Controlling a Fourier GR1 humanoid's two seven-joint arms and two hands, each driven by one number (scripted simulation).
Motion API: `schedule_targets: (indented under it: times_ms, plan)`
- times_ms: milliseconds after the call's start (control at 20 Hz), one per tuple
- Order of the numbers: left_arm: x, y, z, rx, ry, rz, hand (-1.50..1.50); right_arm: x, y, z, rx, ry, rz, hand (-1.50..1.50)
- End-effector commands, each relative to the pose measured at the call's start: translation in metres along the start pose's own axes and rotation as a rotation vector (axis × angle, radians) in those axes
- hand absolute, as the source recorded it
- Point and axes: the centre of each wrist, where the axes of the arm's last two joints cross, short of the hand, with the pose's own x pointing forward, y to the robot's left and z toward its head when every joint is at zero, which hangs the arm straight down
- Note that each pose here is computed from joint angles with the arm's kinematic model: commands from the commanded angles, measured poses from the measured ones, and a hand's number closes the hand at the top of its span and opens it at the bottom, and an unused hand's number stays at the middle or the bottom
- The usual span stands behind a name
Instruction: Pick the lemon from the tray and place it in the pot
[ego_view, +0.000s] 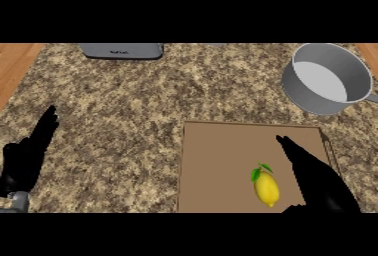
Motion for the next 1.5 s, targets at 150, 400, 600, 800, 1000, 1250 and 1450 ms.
schedule_targets:
  times_ms: [150, 400, 600, 800, 1000, 1250, 1450]
  plan:
    - [-0.009, -0.004, 0.001, -0.003, 0.023, 0.008, 0.00, 0.040, 0.007, -0.028, 0.101, 0.156, 0.149, -1.50]
    - [-0.018, 0.008, 0.005, 0.018, 0.018, 0.005, 0.00, 0.037, 0.016, -0.039, 0.110, 0.191, 0.169, -1.50]
    - [-0.001, -0.007, 0.011, 0.011, 0.027, 0.006, 0.00, 0.048, 0.023, -0.050, 0.149, 0.212, 0.179, -1.50]
    - [-0.008, 0.003, 0.000, 0.037, 0.012, 0.016, 0.00, 0.040, 0.031, -0.057, 0.167, 0.227, 0.166, -1.50]
    - [-0.013, -0.015, 0.012, 0.021, 0.012, 0.015, 0.00, 0.057, 0.028, -0.064, 0.159, 0.243, 0.183, -1.50]
    - [0.005, -0.008, 0.000, 0.033, 0.011, 0.014, 0.00, 0.029, 0.030, -0.071, 0.153, 0.273, 0.207, -1.50]
    - [0.000, 0.010, 0.002, 0.008, 0.001, 0.017, 0.00, 0.025, 0.055, -0.070, 0.179, 0.265, 0.214, -1.50]
